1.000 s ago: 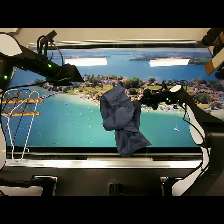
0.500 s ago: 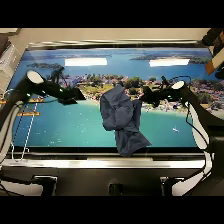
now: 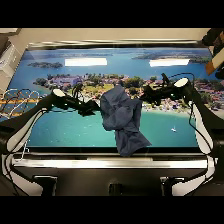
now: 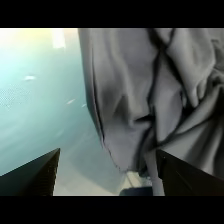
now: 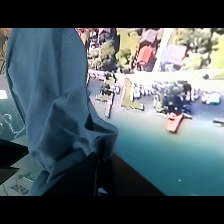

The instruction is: Fold the clothes and pants, and hang the long-sleeved shirts on hangers.

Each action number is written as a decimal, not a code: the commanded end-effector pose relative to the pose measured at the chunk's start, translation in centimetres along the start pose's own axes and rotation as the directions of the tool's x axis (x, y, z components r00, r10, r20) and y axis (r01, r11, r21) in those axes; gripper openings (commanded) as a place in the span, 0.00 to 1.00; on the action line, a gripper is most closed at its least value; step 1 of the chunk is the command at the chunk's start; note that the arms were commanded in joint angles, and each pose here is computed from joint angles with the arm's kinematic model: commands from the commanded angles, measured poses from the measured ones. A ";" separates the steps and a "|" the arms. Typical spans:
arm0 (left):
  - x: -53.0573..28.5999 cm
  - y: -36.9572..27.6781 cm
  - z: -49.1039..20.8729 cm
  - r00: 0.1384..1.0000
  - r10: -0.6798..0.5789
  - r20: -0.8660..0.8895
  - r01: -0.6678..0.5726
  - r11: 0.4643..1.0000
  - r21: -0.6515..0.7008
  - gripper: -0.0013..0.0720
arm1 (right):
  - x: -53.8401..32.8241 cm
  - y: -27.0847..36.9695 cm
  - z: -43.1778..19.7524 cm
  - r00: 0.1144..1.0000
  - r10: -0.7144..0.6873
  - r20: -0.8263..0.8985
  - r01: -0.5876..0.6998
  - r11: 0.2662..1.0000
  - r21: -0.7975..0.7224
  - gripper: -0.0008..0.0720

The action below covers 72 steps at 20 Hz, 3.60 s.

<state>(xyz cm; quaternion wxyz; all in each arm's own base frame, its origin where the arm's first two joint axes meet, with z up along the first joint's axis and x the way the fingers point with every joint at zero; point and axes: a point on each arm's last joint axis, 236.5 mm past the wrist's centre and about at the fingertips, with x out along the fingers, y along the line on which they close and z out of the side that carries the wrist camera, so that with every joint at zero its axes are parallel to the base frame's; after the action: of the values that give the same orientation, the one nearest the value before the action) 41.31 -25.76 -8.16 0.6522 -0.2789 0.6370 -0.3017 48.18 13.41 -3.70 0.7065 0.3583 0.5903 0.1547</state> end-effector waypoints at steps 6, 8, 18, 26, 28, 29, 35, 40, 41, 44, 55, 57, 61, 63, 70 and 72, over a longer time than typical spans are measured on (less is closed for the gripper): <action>2.8 -0.2 0.1 1.000 0.016 0.021 -0.015 0.998 -0.053 1.00 | -1.1 1.0 -0.1 1.000 0.006 0.010 -0.006 1.000 -0.025 0.05; 2.8 -0.1 0.1 1.000 0.021 0.019 -0.019 0.997 -0.072 0.84 | -1.5 1.3 -0.1 1.000 0.004 0.021 -0.003 0.999 -0.036 0.05; 3.5 -0.8 -0.5 1.000 0.020 0.004 -0.020 0.998 -0.059 0.19 | -2.9 2.5 0.0 0.999 0.012 0.047 -0.008 0.998 -0.065 0.05; 3.5 -2.2 0.5 1.000 0.012 0.028 -0.012 1.000 -0.020 0.04 | -3.1 2.8 0.0 0.999 0.014 0.051 -0.010 0.997 -0.070 0.05; 3.4 -2.2 0.5 0.999 0.012 0.030 -0.011 1.000 -0.020 0.04 | -3.3 2.9 0.0 0.998 0.015 0.054 -0.011 0.997 -0.078 0.05; 3.1 -2.3 0.7 0.999 0.010 0.037 -0.010 1.000 -0.019 0.04 | -3.5 3.2 0.0 0.998 0.017 0.059 -0.012 0.996 -0.092 0.05; -9.0 -4.7 6.9 0.960 0.092 0.266 -0.116 0.990 0.075 0.04 | -12.4 6.2 2.5 0.961 -0.046 0.273 0.149 0.917 -0.370 0.05; -30.5 -12.1 11.4 0.703 0.172 0.690 -0.351 0.928 0.126 0.04 | -27.7 16.5 3.1 0.750 0.108 0.652 0.316 0.808 -0.498 0.05; -34.4 -14.1 11.0 0.637 0.161 0.754 -0.380 0.917 0.125 0.04 | -30.7 17.9 2.4 0.692 0.134 0.710 0.351 0.796 -0.492 0.05; -44.2 -19.4 7.9 0.437 0.125 0.891 -0.453 0.886 0.098 0.04 | -37.9 19.2 0.1 0.536 0.132 0.834 0.434 0.804 -0.406 0.05; -59.2 -24.7 -10.3 0.008 0.184 0.983 -0.561 0.815 -0.147 0.04 | -54.3 23.8 -13.4 0.123 0.306 0.944 0.493 0.807 -0.326 0.05; -58.8 -23.7 -11.6 0.027 0.233 0.972 -0.566 0.805 -0.177 0.04 | -54.5 22.8 -13.6 0.121 0.267 0.956 0.449 0.844 -0.292 0.05; -51.0 -21.9 -9.9 0.326 0.264 0.908 -0.577 0.816 -0.030 0.04 | -47.9 21.1 -10.6 0.350 0.182 0.919 0.268 0.921 -0.284 0.05; -45.8 -19.8 -8.5 0.495 0.288 0.820 -0.529 0.849 0.021 0.04 | -41.0 19.7 -8.9 0.578 0.116 0.808 0.180 0.947 -0.265 0.05; -29.3 -4.5 -2.4 0.782 0.430 0.451 -0.465 0.884 -0.036 0.04 | -19.8 7.8 0.6 0.918 -0.185 0.352 0.199 0.980 -0.006 0.05; -25.7 0.1 0.3 0.794 0.456 0.402 -0.462 0.883 -0.088 0.04 | -14.8 4.9 4.5 0.925 -0.183 0.334 0.169 0.983 0.071 0.05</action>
<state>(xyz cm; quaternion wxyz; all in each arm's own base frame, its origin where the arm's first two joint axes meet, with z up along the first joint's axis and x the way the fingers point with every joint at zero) 38.80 -6.10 16.86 0.8563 -0.1525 0.4873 -0.0780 45.10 5.35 18.75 0.8435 0.2993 0.4450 0.0306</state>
